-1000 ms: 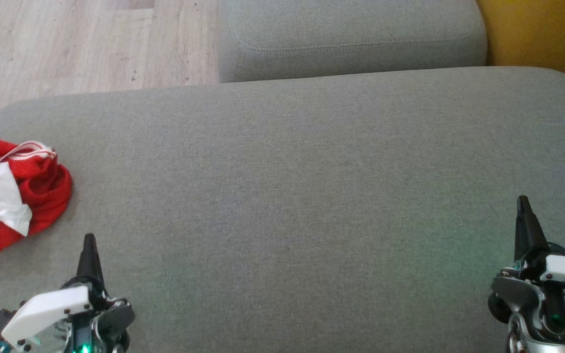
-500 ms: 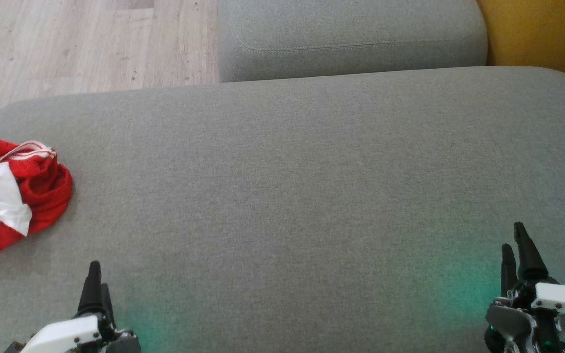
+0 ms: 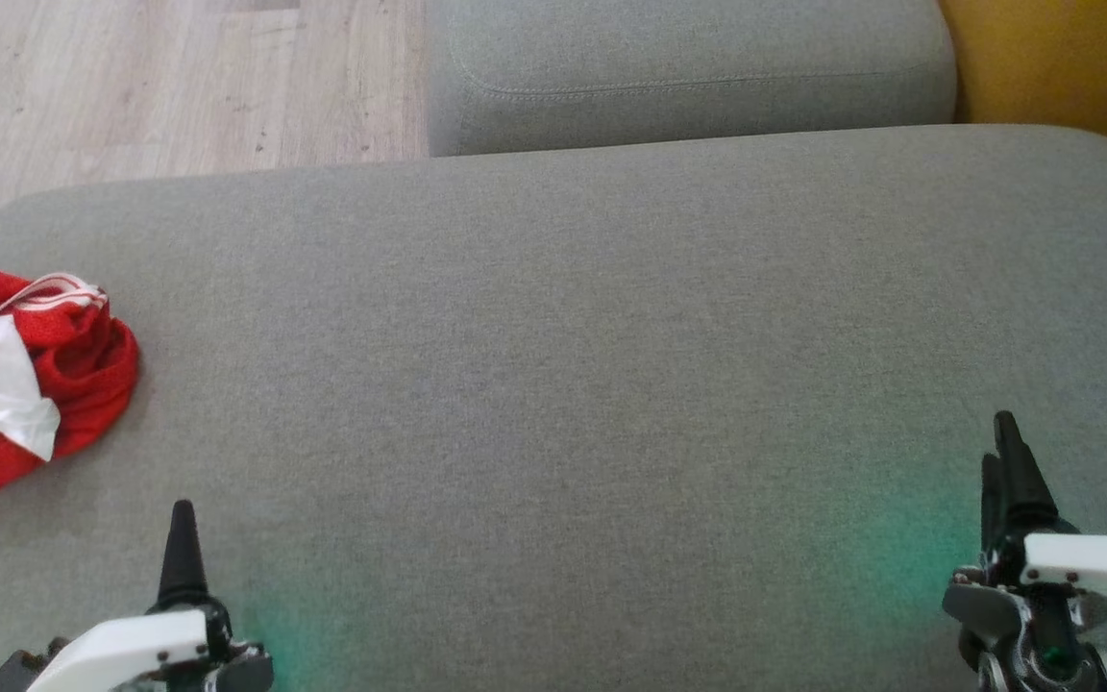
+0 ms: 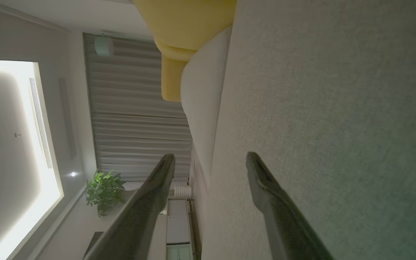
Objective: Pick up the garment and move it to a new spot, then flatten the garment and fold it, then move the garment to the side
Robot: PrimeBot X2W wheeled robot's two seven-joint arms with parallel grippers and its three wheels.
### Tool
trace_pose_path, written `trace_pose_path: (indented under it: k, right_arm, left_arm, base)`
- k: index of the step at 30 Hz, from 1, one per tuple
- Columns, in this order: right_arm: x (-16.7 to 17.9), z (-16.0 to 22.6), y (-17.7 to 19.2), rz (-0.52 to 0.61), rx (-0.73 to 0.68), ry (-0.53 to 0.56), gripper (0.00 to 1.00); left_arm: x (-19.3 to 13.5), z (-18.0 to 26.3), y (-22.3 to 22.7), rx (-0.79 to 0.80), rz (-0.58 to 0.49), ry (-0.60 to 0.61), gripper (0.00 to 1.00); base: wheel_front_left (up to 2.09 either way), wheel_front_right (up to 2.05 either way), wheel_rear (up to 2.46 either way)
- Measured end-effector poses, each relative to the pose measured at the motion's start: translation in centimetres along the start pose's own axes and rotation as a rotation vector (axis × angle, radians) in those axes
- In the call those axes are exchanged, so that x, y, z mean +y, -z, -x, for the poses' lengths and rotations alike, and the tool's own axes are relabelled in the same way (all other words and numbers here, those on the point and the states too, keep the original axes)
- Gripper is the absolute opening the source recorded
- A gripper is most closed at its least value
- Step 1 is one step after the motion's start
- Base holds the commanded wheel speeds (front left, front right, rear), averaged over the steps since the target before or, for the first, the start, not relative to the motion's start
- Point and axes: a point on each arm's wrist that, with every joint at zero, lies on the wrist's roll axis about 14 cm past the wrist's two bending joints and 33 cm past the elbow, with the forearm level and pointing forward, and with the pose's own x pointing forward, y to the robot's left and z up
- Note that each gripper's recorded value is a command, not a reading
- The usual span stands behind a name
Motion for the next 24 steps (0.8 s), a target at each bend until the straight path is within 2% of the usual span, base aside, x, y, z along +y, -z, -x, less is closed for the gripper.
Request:
trace_pose_path:
  k: [24]
  right_arm:
    - [-0.24,-0.54,0.7,0.359,0.029,0.011,1.0]
  left_arm:
    - [-0.48,-0.41,0.32,-0.004,-0.356,0.008,1.0]
  base:
    - [0.0,0.0,0.0]
